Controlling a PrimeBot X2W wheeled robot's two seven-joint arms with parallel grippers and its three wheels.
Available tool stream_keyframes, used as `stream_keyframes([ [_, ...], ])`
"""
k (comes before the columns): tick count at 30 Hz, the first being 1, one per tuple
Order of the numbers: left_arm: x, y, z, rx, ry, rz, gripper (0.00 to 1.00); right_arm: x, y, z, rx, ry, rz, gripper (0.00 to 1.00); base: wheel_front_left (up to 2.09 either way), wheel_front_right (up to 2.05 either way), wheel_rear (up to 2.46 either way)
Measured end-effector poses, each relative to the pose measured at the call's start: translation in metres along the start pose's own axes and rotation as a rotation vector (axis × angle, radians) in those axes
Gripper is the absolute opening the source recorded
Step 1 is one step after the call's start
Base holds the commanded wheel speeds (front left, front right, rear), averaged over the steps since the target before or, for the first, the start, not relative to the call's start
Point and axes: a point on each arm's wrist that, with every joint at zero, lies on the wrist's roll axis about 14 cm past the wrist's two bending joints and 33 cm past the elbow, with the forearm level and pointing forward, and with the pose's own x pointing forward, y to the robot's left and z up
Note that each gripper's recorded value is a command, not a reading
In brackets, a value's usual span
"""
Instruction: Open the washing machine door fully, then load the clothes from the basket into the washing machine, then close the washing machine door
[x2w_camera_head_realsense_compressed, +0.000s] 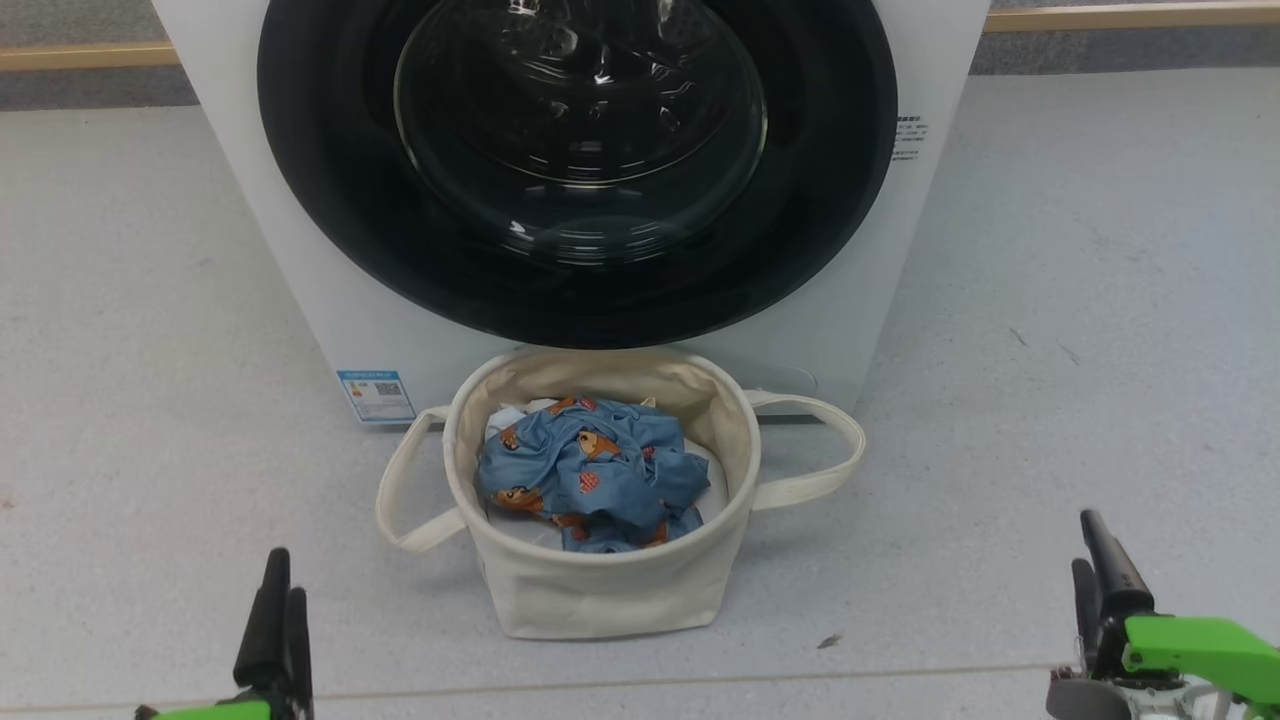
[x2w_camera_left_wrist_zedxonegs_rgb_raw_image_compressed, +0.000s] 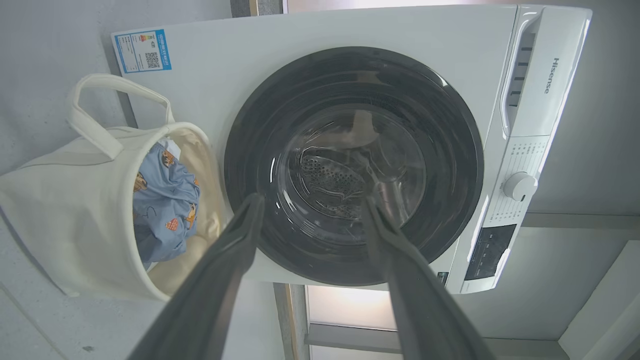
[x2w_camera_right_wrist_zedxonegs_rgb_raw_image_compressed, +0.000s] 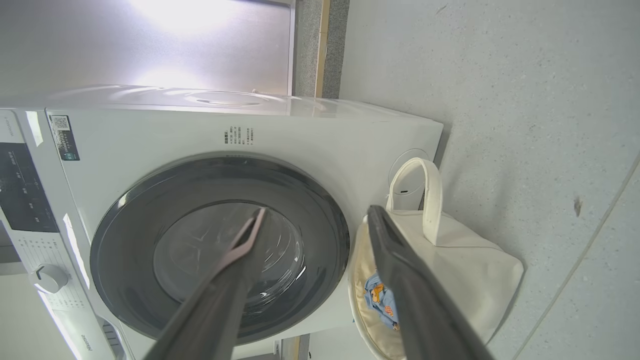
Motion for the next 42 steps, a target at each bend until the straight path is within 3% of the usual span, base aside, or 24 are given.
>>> stream_keyframes([
  [11, 0.006, -0.025, 0.012, 0.095, -0.050, -0.072, 1.00, 0.012, 0.030, -0.004, -0.112, -0.004, 0.084, 1.00, 0.00, 0.00, 0.00],
  [19, 0.007, -0.047, 0.015, 0.212, -0.077, -0.129, 1.00, 0.020, 0.065, -0.010, -0.261, -0.009, 0.185, 1.00, 0.00, 0.00, 0.00],
  [42, 0.000, -0.103, 0.013, 0.664, -0.173, -0.257, 1.00, 0.019, 0.137, -0.039, -0.614, -0.039, 0.427, 1.00, 0.00, 0.00, 0.00],
])
